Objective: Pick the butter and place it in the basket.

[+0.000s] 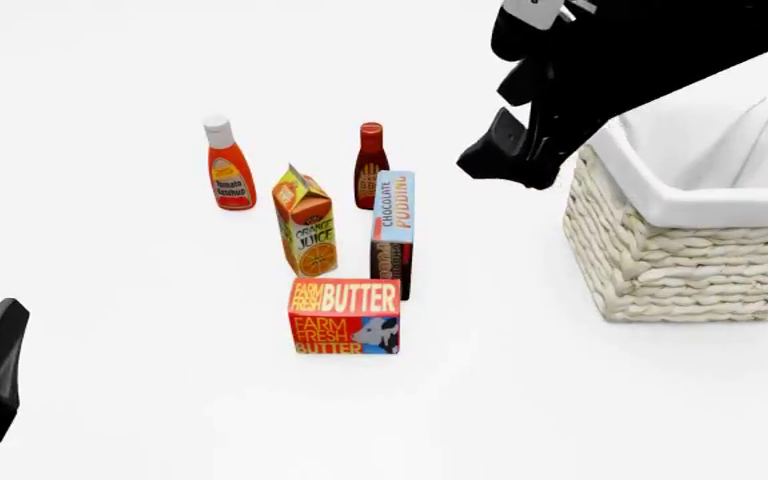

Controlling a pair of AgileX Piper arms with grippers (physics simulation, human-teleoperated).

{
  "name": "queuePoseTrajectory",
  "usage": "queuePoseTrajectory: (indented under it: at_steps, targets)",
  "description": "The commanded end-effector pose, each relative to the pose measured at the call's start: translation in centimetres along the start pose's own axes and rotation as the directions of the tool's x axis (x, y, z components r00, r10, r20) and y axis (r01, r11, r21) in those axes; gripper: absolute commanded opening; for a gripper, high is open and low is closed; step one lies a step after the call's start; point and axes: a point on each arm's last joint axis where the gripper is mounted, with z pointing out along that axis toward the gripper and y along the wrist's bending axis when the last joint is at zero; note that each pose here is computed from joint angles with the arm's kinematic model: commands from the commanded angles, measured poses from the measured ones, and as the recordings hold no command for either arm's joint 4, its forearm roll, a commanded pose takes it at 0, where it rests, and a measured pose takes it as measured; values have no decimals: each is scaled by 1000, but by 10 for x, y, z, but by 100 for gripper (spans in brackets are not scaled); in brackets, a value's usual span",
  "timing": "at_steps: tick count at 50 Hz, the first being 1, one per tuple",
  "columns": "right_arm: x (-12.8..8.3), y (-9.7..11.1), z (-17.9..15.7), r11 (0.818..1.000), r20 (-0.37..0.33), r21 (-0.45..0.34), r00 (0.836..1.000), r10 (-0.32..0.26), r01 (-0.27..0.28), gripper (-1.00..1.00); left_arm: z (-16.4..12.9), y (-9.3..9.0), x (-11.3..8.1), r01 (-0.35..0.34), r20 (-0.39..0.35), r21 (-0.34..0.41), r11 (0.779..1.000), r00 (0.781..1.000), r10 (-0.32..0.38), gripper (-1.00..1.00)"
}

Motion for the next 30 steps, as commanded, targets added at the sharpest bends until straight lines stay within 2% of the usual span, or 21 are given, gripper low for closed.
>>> queuePoseTrajectory:
  at_steps: [1, 21, 30]
  targets:
    - [-17, 6, 21, 998, -43, -65, 999, -23, 20, 100, 0, 0, 0, 0, 0, 0, 1000, 1000, 0, 100]
    - [-33, 21, 48, 989, -98, -145, 994, -43, 29, 100, 0, 0, 0, 0, 0, 0, 1000, 1000, 0, 100]
    - [-38, 37, 66, 980, -136, -196, 989, -60, 33, 100, 0, 0, 0, 0, 0, 0, 1000, 1000, 0, 100]
